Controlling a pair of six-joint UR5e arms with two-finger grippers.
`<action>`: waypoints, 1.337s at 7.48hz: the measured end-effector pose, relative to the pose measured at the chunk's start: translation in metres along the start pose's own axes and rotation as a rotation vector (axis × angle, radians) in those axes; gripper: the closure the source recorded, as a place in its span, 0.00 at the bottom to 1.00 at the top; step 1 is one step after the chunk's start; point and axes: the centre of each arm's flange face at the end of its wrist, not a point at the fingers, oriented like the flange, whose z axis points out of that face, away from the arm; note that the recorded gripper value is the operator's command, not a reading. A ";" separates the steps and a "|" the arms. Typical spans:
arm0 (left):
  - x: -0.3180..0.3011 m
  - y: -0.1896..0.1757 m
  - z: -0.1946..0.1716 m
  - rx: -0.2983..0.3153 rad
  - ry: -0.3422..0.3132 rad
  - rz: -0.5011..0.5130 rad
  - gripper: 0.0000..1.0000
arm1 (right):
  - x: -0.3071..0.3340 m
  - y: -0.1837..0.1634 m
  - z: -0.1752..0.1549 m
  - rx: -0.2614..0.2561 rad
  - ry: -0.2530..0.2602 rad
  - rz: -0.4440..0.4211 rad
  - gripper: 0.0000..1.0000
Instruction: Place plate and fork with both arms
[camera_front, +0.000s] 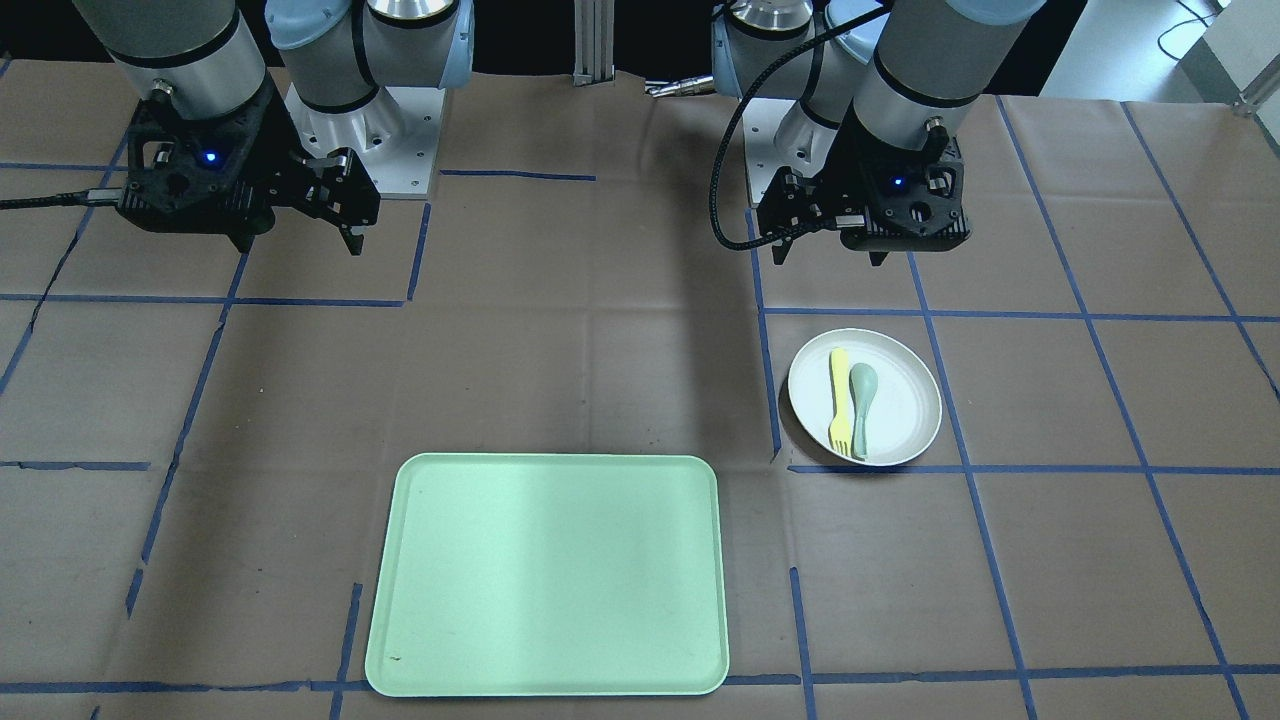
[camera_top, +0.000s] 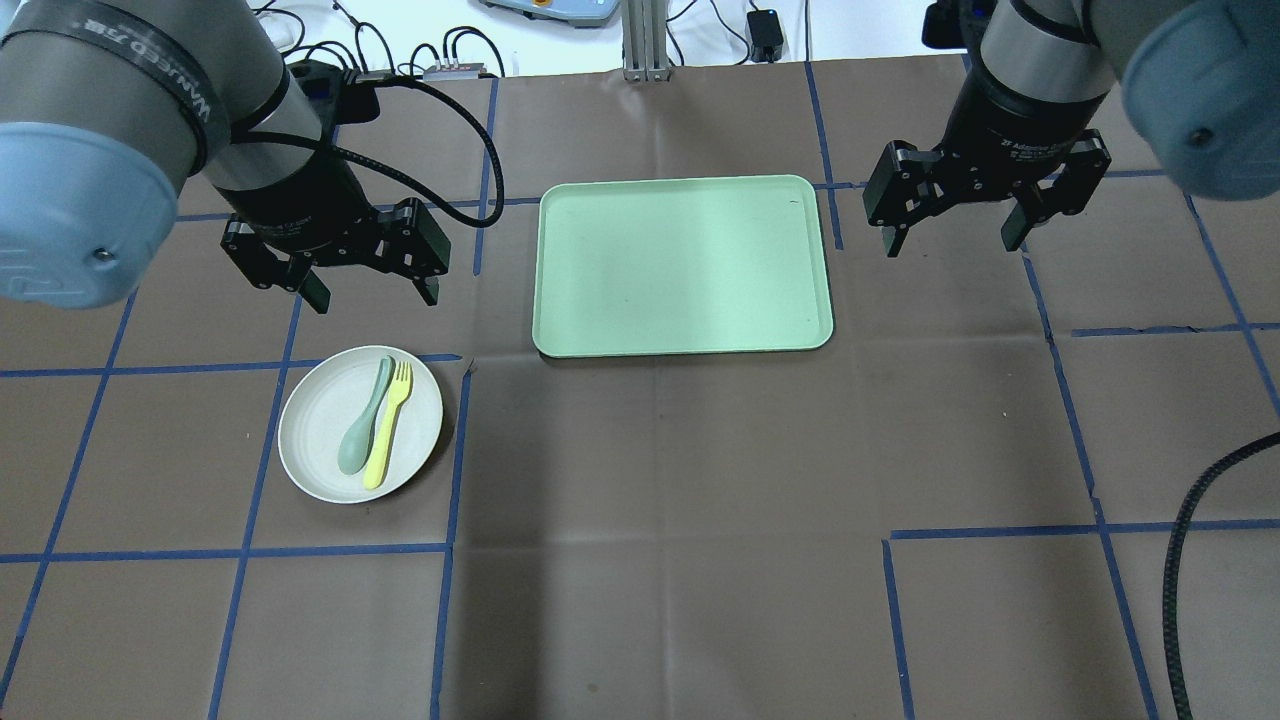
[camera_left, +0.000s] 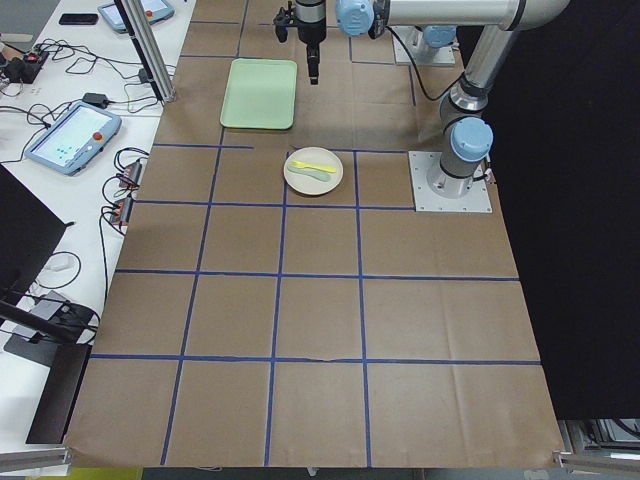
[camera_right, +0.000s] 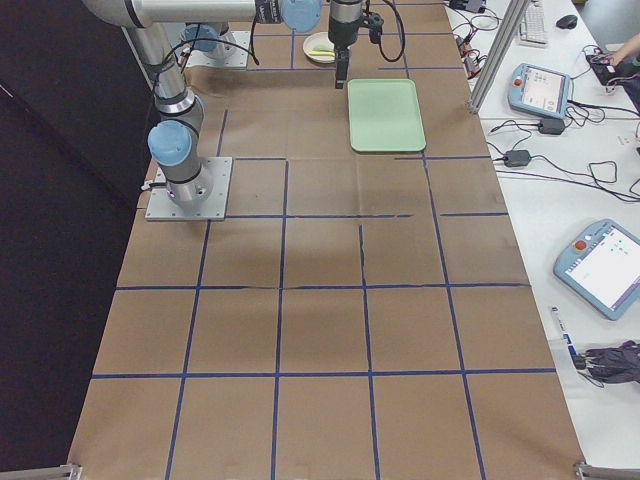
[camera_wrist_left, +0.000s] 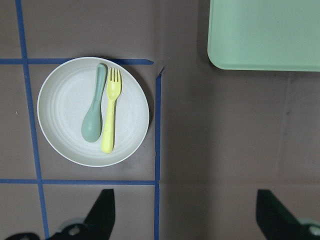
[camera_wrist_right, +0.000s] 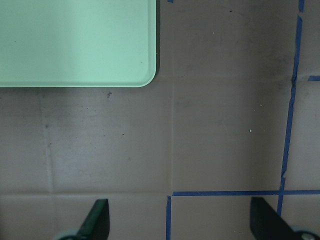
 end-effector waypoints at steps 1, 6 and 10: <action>0.000 0.000 0.000 -0.001 0.000 0.000 0.01 | 0.000 0.000 0.000 0.000 0.000 0.000 0.00; -0.001 0.003 -0.001 0.005 0.001 -0.002 0.01 | 0.000 0.000 0.000 0.000 0.000 -0.001 0.00; 0.000 0.002 0.004 -0.003 0.003 0.014 0.01 | 0.000 0.000 0.000 0.000 0.000 -0.001 0.00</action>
